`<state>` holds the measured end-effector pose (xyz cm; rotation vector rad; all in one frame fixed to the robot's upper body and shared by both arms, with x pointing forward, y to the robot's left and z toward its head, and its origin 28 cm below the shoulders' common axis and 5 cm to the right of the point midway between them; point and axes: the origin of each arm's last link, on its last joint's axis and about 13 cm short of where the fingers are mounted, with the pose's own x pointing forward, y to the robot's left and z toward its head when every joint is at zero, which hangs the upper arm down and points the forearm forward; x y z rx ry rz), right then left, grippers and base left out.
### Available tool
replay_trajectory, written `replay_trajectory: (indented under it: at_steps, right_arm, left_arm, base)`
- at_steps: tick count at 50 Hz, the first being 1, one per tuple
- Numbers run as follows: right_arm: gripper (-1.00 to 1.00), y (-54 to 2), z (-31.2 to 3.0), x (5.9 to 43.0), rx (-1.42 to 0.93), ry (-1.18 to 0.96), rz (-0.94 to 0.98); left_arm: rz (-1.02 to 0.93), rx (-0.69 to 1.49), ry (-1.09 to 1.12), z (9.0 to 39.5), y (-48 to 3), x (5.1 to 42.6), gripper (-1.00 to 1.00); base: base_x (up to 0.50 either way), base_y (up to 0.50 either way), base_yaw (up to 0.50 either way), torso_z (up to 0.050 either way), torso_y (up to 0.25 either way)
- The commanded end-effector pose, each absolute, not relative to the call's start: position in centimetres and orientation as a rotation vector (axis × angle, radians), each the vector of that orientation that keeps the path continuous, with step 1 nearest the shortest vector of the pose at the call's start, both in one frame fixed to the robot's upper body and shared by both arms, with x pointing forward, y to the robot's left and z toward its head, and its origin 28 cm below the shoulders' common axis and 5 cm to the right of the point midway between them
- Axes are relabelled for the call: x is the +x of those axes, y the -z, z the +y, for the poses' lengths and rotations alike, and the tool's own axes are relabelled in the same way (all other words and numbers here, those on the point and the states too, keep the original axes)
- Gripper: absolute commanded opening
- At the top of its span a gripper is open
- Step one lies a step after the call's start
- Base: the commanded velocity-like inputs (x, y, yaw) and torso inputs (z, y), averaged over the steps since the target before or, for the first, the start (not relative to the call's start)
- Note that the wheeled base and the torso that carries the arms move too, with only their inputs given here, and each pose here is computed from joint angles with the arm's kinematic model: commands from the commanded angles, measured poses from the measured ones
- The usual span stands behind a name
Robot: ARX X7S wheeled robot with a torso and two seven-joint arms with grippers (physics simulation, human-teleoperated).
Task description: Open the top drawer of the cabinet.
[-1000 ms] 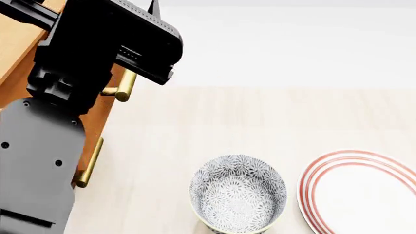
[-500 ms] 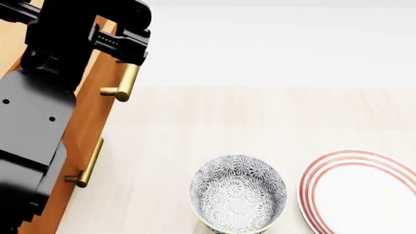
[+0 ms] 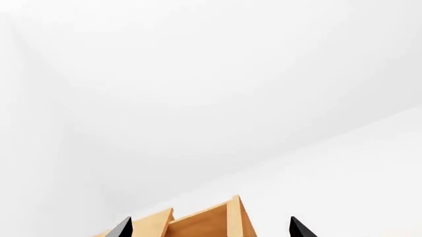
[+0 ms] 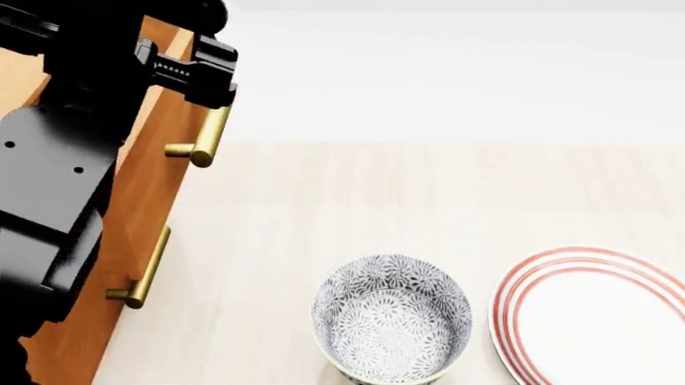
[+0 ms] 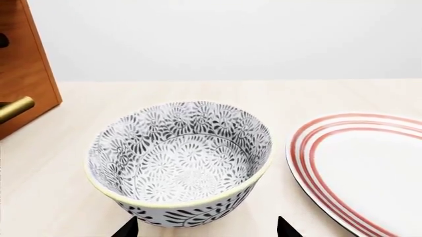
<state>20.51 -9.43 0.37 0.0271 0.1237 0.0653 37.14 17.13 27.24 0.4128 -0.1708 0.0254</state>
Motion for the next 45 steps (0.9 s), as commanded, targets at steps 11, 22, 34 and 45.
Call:
replay_trajectory:
  at_steps: [11, 22, 34, 45]
  right_arm:
    - [1.00, -0.5, -9.3, 20.7, 0.032, -0.076, 0.109]
    - [1.00, -0.6, -9.4, 20.7, 0.030, -0.071, 0.105]
    - [1.00, -0.6, -9.4, 20.8, 0.030, -0.063, 0.105]
    - [1.00, -0.6, -9.4, 20.8, 0.029, -0.066, 0.106]
  left_arm:
    - [-0.055, 0.160, 0.057, 16.7, -28.1, 37.5, 1.00]
    - [-0.001, 0.066, 0.101, 16.3, -28.8, 37.2, 1.00]
    - [0.056, -0.057, 0.131, 16.0, -30.0, 36.8, 1.00]
    - [0.123, -0.126, 0.042, 16.4, -30.5, 37.2, 1.00]
  base:
    - [0.00, 0.00, 0.00, 0.000, 0.000]
    - [0.00, 0.00, 0.00, 0.000, 0.000]
    - [0.00, 0.00, 0.00, 0.000, 0.000]
    - [0.00, 0.00, 0.00, 0.000, 0.000]
